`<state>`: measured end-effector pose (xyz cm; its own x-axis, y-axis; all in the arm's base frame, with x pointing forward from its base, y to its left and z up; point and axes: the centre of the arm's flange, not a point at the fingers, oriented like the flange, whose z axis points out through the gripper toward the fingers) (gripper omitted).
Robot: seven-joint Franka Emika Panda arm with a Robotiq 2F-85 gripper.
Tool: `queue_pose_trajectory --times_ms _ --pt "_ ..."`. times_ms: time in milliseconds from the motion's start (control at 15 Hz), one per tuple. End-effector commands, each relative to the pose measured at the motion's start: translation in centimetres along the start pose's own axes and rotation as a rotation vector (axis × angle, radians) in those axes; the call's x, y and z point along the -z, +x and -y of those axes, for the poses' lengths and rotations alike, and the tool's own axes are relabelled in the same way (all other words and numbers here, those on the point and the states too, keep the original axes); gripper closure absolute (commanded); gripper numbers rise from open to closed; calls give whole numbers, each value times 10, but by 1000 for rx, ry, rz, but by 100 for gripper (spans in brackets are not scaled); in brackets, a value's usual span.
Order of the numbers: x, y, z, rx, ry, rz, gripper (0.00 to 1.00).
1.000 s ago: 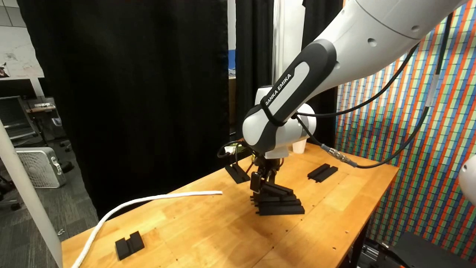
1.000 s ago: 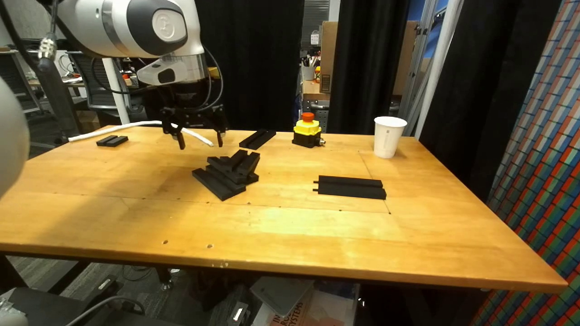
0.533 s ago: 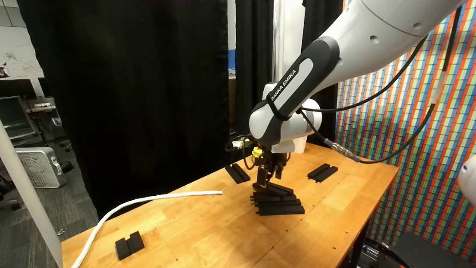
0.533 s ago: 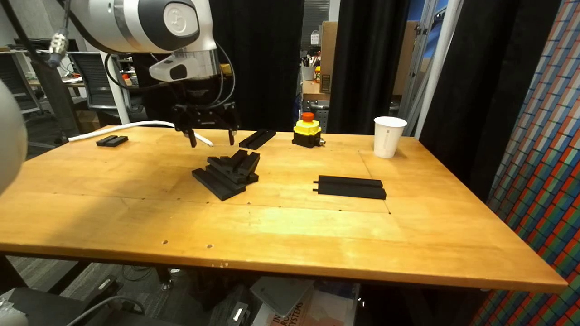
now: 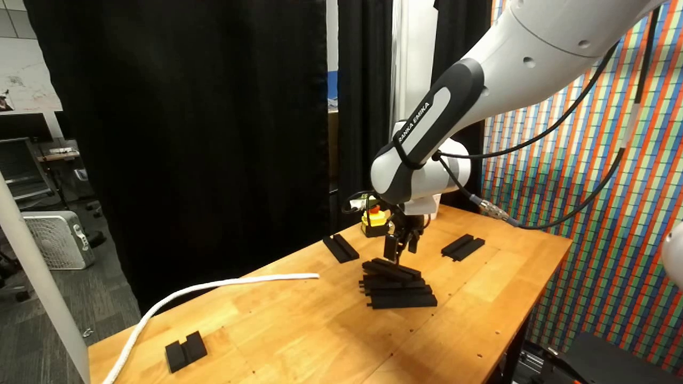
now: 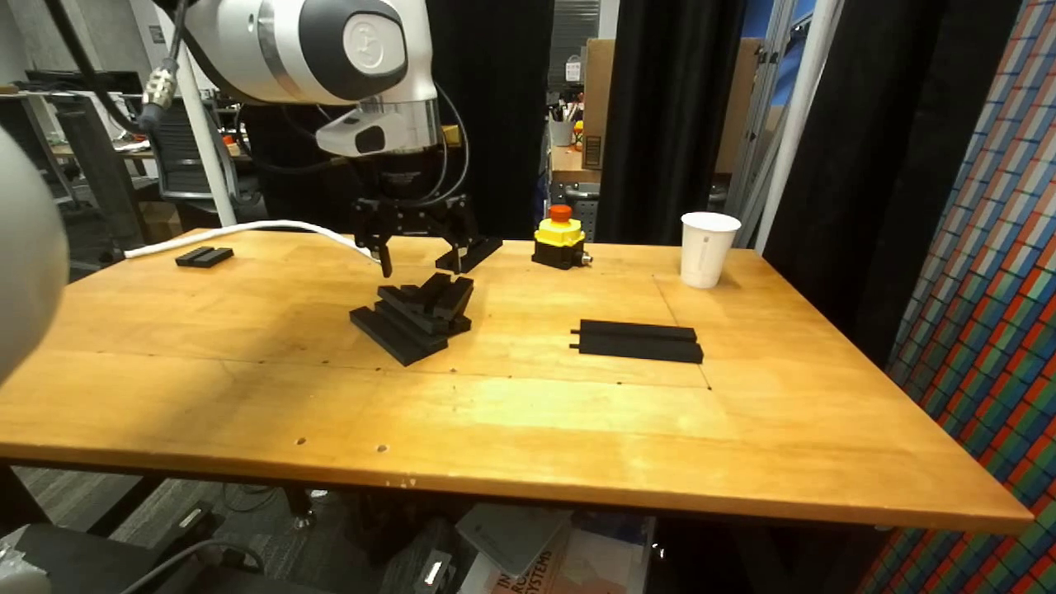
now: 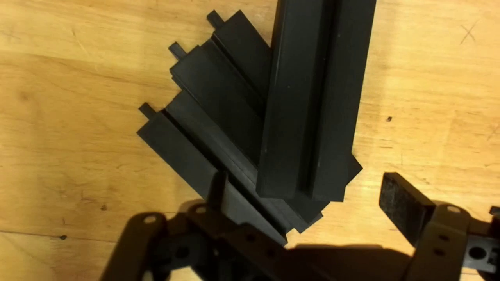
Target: Put the black objects in a line
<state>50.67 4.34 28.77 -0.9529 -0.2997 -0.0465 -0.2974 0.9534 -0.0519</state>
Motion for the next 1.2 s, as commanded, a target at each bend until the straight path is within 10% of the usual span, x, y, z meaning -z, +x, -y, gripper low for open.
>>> queue_pose_trajectory --times_ms 0,1133 --pt "-19 -12 11 32 -51 3 0" --pt "-53 -41 34 94 -176 0 0"
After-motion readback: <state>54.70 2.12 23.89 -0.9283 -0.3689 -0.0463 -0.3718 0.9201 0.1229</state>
